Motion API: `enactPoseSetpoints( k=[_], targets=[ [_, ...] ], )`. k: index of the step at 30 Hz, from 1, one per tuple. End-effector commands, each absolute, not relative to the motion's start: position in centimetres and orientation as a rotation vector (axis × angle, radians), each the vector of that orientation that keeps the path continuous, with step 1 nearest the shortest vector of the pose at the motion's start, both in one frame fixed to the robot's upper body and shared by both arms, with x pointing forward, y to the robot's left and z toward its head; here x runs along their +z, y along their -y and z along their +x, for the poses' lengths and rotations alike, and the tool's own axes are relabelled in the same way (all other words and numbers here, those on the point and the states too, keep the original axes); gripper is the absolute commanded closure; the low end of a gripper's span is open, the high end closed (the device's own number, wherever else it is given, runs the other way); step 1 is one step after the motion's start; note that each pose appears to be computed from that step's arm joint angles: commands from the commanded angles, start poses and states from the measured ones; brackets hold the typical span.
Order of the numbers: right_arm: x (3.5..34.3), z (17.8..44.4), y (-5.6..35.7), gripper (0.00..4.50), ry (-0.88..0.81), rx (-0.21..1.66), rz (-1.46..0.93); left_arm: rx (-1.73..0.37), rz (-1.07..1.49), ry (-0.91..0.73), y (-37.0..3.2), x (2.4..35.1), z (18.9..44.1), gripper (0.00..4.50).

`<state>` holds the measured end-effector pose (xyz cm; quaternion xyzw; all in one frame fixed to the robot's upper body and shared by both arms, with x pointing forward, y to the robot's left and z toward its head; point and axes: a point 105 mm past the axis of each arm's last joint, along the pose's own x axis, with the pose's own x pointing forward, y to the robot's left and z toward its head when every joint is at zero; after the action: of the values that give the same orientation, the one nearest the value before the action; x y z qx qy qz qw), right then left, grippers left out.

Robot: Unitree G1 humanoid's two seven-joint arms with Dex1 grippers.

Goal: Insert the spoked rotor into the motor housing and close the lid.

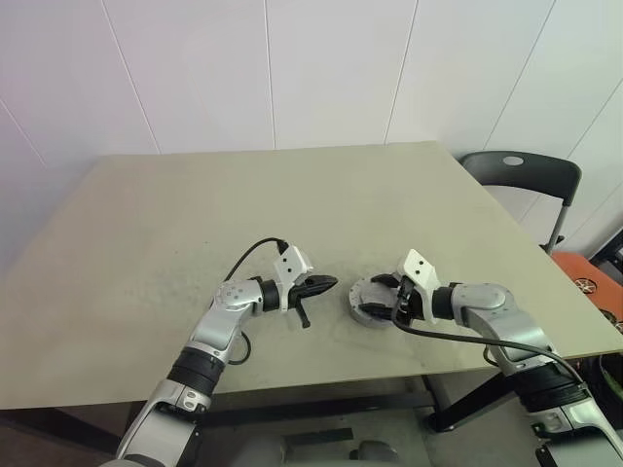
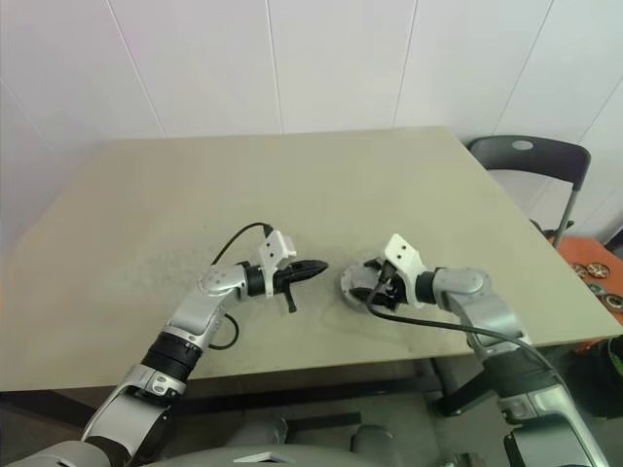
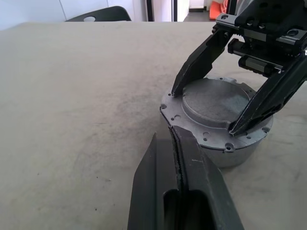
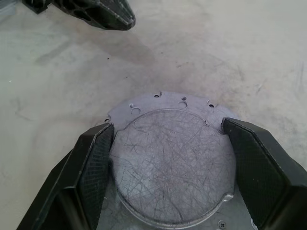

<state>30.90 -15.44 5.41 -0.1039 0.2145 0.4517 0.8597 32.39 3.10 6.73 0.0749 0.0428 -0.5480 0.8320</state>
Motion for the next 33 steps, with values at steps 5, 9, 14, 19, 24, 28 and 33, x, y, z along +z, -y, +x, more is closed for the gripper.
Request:
enactPoseSetpoints(
  k=[5,9,14,19,24,28,33],
  targets=[
    [3.3,30.0,15.3,1.24,-0.566,0.897,0.006,-1.171,0.179,-0.044,-2.7,7.8,32.6,4.50],
    [1.5,30.0,16.7,1.24,-0.572,0.870,-0.269,-1.171,0.181,-0.045,-2.7,7.8,32.6,4.50],
    [2.9,31.0,16.2,1.24,-0.476,0.867,-0.252,-1.168,0.182,-0.046,-2.7,7.7,32.6,4.50],
    [2.9,30.9,16.0,1.24,-0.463,0.887,-0.241,-1.163,0.182,-0.047,-2.7,7.7,32.6,4.50],
    [3.3,31.4,15.5,1.24,-0.378,0.847,-0.246,-1.159,0.182,-0.046,-2.7,7.6,32.7,4.50],
    [3.1,31.0,14.8,1.24,-0.439,0.889,-0.121,-1.159,0.182,-0.046,-2.7,7.6,32.7,4.50],
    [4.2,29.8,14.0,1.24,-0.447,0.986,-0.021,-1.158,0.185,-0.048,-2.7,7.6,32.8,4.50]
  ],
)
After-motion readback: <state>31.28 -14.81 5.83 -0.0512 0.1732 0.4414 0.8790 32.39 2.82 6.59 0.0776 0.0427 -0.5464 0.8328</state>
